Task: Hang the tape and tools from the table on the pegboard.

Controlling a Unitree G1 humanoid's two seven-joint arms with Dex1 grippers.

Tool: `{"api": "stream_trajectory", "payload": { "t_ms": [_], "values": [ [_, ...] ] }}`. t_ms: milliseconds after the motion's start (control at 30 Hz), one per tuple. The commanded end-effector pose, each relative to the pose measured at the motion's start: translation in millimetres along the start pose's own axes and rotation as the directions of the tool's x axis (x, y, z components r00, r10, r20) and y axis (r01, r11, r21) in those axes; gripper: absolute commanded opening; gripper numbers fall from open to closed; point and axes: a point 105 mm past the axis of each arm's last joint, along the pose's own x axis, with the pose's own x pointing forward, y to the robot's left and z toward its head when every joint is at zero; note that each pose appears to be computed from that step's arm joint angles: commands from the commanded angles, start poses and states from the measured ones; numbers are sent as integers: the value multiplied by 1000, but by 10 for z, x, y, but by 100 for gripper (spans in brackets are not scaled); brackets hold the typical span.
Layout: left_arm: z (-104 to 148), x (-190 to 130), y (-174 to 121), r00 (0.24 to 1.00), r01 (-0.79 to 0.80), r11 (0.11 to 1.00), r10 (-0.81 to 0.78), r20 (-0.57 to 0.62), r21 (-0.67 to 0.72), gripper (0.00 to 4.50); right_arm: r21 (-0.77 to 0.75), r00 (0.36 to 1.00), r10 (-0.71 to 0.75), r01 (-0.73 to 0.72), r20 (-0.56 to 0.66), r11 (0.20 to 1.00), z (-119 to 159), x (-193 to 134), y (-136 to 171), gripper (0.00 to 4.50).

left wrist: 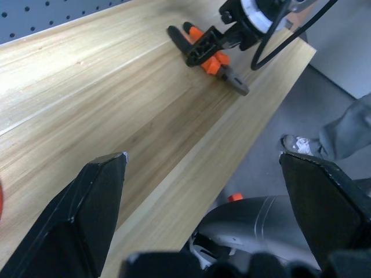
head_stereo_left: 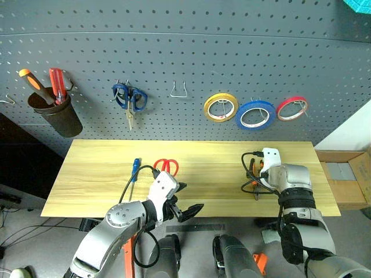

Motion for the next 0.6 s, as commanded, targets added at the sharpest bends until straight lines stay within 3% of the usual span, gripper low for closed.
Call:
{"api": "stream_trajectory", "payload": {
  "t_ms": [33, 100, 333, 467, 600],
  "values": [
    [98, -37, -51, 999, 14, 1000, -15, 34, 22, 450, 26, 1000, 8, -7, -29, 1000, -93, 47, -48, 326],
    [95, -37, -47, 999, 13, 1000, -14, 34, 22, 450, 23, 1000, 9, -9, -26, 1000, -85, 50, -43, 267],
    [136, -15, -35, 999, 17, 1000, -18, 48, 21, 450, 5, 1000, 14, -14, -9, 1000, -68, 27, -27, 266],
    [154, -44, 40, 998, -12, 1000, 12, 67, -4, 450, -76, 992, 104, -99, 71, 992, 14, -107, 84, 266],
    [166, -95, 25, 995, -4, 998, 9, 98, -59, 450, -344, 929, 315, -237, 192, 908, 24, -474, 354, 266]
  ]
}}
